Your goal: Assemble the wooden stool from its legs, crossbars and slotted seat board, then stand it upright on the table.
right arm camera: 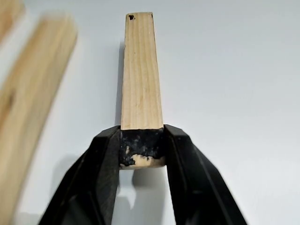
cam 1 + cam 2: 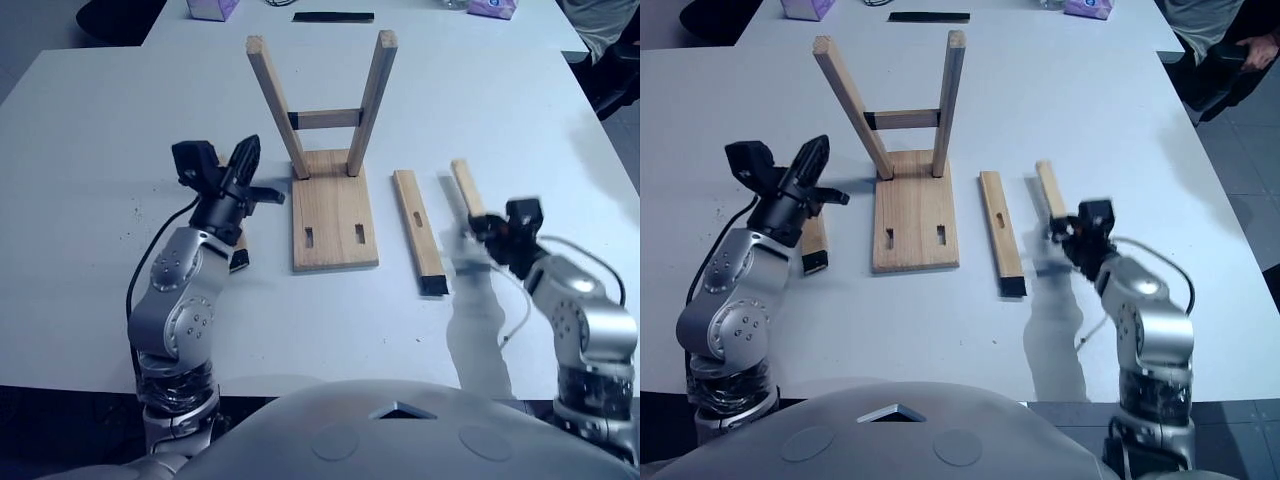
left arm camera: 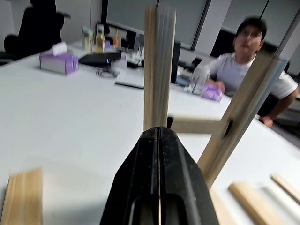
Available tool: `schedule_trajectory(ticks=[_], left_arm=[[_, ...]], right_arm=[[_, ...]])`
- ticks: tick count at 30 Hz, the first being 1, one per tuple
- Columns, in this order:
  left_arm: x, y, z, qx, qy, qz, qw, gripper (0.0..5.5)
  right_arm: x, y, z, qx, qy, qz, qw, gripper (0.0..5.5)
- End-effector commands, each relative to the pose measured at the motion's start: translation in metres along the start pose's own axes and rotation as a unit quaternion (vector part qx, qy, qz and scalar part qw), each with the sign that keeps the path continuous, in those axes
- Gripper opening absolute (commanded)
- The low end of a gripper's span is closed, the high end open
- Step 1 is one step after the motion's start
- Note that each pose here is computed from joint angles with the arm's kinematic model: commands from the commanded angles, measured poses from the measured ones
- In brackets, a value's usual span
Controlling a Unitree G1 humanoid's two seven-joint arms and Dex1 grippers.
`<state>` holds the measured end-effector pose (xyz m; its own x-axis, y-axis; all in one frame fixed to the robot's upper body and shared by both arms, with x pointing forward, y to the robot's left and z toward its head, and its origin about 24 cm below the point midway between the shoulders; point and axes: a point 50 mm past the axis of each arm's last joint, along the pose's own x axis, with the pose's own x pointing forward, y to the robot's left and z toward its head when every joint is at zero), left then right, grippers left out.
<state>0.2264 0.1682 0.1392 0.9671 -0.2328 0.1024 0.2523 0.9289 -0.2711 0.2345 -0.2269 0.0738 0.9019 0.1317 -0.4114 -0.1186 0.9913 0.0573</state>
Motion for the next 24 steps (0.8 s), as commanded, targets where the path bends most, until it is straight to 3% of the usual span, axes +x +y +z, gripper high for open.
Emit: schedule_trajectory(ticks=[1, 4, 8, 12, 24], left_arm=[[0.018, -0.019, 0.047, -0.053, -0.101, -0.099, 0.988, 0.0], [0.024, -0.037, 0.076, -0.089, -0.145, -0.208, 0.963, 0.2], [0.033, -0.05, 0.101, -0.127, -0.147, -0.327, 0.925, 0.85], [0.049, -0.048, 0.107, -0.182, -0.096, -0.36, 0.91, 1.53], [0.067, -0.053, 0.119, -0.214, 0.033, -0.465, 0.858, 1.55]], right_arm=[[0.034, -0.002, 0.127, 0.133, -0.227, 0.053, 0.963, 1.31], [0.024, 0.021, 0.168, 0.2, -0.303, 0.217, 0.906, 1.31], [0.008, 0.046, 0.166, 0.177, -0.308, 0.371, 0.858, 1.31], [-0.008, 0.053, 0.151, 0.152, -0.293, 0.439, 0.836, 1.31], [-0.029, 0.066, 0.153, 0.116, -0.258, 0.548, 0.787, 1.31]])
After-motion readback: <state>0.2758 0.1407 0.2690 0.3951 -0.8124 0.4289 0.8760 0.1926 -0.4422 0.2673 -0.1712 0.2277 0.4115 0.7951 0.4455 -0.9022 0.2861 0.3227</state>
